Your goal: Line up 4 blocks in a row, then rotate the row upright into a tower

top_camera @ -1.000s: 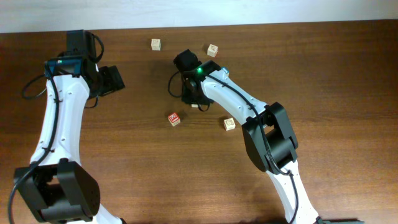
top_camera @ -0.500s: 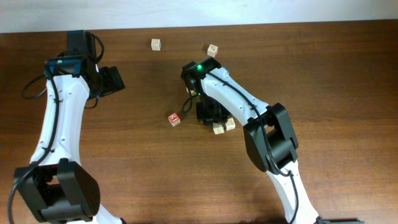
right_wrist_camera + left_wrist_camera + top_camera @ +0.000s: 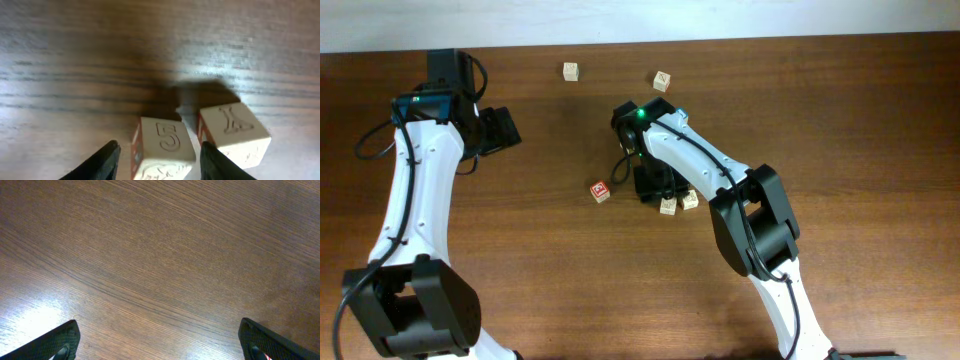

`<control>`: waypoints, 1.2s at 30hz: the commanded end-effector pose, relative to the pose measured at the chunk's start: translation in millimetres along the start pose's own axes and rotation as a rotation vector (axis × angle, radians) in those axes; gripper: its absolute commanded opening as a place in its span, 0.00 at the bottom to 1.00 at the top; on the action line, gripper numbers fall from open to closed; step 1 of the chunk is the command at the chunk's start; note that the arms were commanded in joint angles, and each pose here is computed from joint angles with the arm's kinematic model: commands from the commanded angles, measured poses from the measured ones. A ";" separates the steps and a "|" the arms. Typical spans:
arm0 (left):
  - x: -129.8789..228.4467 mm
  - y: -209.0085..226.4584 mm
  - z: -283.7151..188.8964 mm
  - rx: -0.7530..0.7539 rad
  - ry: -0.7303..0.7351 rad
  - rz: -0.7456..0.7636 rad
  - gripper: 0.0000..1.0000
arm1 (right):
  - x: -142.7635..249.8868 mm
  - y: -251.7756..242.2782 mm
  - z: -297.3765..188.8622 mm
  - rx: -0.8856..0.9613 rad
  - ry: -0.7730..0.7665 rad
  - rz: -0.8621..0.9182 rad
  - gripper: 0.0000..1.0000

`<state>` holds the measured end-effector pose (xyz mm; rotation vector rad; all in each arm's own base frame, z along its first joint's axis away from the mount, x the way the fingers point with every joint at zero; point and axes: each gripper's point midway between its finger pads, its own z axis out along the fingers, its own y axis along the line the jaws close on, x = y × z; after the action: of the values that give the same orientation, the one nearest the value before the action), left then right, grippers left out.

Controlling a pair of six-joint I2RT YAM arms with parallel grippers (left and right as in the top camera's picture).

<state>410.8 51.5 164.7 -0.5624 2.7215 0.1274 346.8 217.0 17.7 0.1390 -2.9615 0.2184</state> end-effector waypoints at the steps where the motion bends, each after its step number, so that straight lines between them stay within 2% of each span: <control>1: -5.0 1.3 -1.2 -0.009 -0.009 -0.016 0.99 | -4.3 6.4 -22.1 -0.033 -0.042 -0.032 0.53; 5: -4.9 1.4 -1.2 -0.009 -0.009 -0.016 0.99 | -27.9 20.6 -75.1 -0.125 -0.179 -0.039 0.57; 7: -5.4 1.3 -1.2 -0.009 -0.011 -0.016 0.99 | -39.2 47.2 -89.7 -0.265 -0.229 -0.084 0.57; 11: -6.8 7.5 -0.6 -0.021 -0.012 -0.020 0.99 | -52.0 88.3 -75.4 -0.385 -0.284 -0.262 0.60; 13: -9.7 19.3 0.6 -0.032 -0.012 -0.047 0.99 | -48.7 104.7 -60.1 -0.399 -0.297 -0.364 0.61; 18: -14.5 57.6 3.8 -0.067 -0.003 -0.132 0.99 | -28.4 128.4 -37.1 -0.385 -0.279 -0.489 0.61; 23: -14.0 61.6 4.1 -0.071 0.001 -0.141 0.99 | -25.6 130.9 -28.9 -0.362 -0.274 -0.497 0.59; 26: -13.7 61.7 4.0 -0.071 0.003 -0.141 0.99 | -25.0 126.2 -10.6 -0.329 -0.250 -0.491 0.51; 34: -13.0 61.3 4.1 -0.069 0.006 -0.140 0.99 | -47.5 131.2 -19.3 -0.325 -0.354 -0.485 0.49; 36: -12.9 61.3 4.1 -0.069 0.006 -0.140 0.99 | -48.5 128.9 -18.7 -0.311 -0.357 -0.481 0.44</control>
<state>395.1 109.5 163.4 -0.7608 2.6962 0.1720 380.8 356.0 14.5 0.9142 -3.1188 -0.4136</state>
